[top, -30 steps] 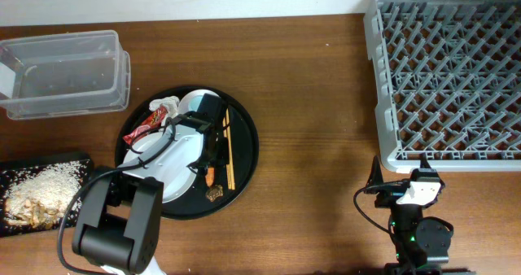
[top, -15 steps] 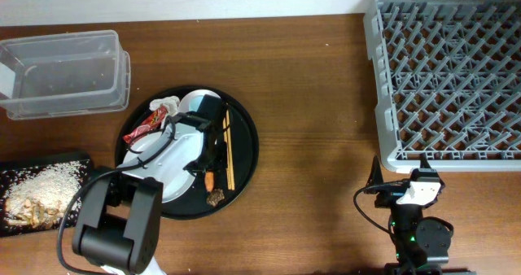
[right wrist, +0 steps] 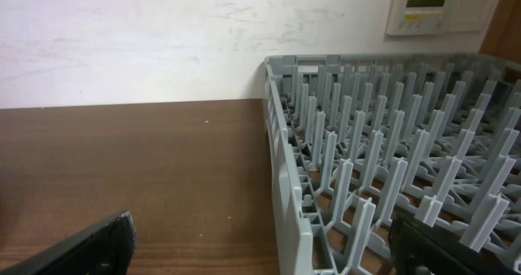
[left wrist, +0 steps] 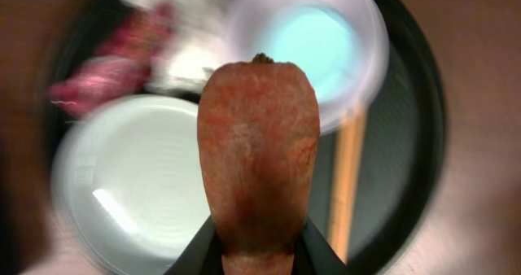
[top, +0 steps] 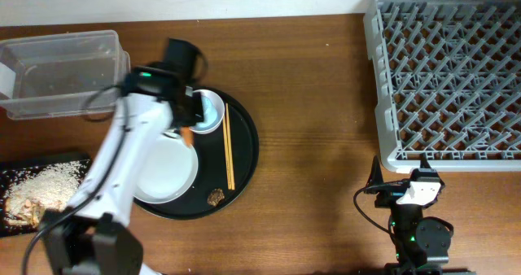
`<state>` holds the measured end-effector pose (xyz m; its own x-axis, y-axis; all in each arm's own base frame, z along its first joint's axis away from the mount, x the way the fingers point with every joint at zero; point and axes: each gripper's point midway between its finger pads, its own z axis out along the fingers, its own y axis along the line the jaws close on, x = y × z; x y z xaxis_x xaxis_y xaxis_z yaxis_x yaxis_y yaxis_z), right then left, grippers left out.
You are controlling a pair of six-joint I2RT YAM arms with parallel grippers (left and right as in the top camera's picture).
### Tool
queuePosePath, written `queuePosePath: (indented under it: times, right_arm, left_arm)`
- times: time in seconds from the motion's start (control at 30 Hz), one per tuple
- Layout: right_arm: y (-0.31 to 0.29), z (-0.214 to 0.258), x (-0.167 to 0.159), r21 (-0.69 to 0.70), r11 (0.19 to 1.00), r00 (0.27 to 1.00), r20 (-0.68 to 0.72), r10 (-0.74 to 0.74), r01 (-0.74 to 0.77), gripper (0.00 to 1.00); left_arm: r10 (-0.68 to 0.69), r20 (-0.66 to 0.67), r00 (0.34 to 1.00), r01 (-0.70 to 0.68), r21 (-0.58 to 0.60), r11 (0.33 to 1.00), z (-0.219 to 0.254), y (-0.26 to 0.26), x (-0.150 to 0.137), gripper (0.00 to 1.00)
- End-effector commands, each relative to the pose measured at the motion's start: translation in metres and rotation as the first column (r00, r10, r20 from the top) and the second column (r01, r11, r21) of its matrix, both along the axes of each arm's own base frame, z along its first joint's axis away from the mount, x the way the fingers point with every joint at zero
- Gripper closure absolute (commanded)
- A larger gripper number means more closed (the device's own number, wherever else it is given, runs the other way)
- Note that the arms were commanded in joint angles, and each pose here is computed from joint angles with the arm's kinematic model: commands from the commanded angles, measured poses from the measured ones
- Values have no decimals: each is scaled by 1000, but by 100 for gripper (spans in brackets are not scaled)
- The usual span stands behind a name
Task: Sort waste into correct bins and load items into the dishwasher rack
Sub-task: 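Carry the carrot left and drop it into the black bin, then move the left gripper back over the brown food scrap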
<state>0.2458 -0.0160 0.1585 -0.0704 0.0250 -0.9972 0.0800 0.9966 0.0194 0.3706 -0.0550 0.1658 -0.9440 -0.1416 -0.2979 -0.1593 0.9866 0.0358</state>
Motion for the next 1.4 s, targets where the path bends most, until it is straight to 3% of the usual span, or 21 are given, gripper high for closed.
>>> queuePosePath:
  times: [0.0, 0.07, 0.13, 0.23, 0.3, 0.6, 0.87, 0.9, 1.03, 1.17, 1.37]
  right_arm:
    - [-4, -2, -1, -1, 1000, 1000, -4, -19, 19, 2]
    - [-4, -2, -1, -1, 1000, 1000, -4, -19, 19, 2]
    - [-4, -2, -1, -1, 1000, 1000, -4, -19, 19, 2]
    - [-4, -2, -1, -1, 1000, 1000, -4, -19, 19, 2]
    - [-4, -2, -1, -1, 1000, 1000, -4, -19, 19, 2]
    - [-4, -2, -1, -1, 1000, 1000, -4, -18, 18, 2]
    - [-4, -2, -1, -1, 1000, 1000, -4, -19, 19, 2]
    - [-4, -2, -1, -1, 1000, 1000, -4, -18, 18, 2]
    - [-4, -2, -1, -1, 1000, 1000, -4, -18, 18, 2]
    - [-4, -2, -1, -1, 1000, 1000, -4, -18, 18, 2]
    - [-4, -2, -1, -1, 1000, 1000, -4, -18, 18, 2]
  left_arm:
    - [184, 91, 979, -189, 53, 981, 32, 76, 4, 83]
    - [301, 99, 948, -306, 43, 951, 33, 113, 2, 83]
    - [465, 113, 878, -470, 18, 883, 30, 159, -3, 83]
    - [675, 111, 730, -677, -25, 736, 23, 213, -18, 83]
    - [797, 76, 599, -797, -40, 603, 8, 256, -37, 83]
    - [929, -114, 352, -935, -8, 354, -66, 342, -97, 83]
    - [955, -228, 191, -980, 13, 199, -108, 376, -147, 83]
    - [957, -232, 175, -983, 14, 184, -109, 379, -152, 82]
    - [962, -230, 147, -988, 8, 153, -110, 386, -161, 65]
    - [960, -231, 161, -987, -31, 158, -110, 386, -152, 65]
    - [928, -246, 281, -959, -104, 263, -110, 373, -128, 67]
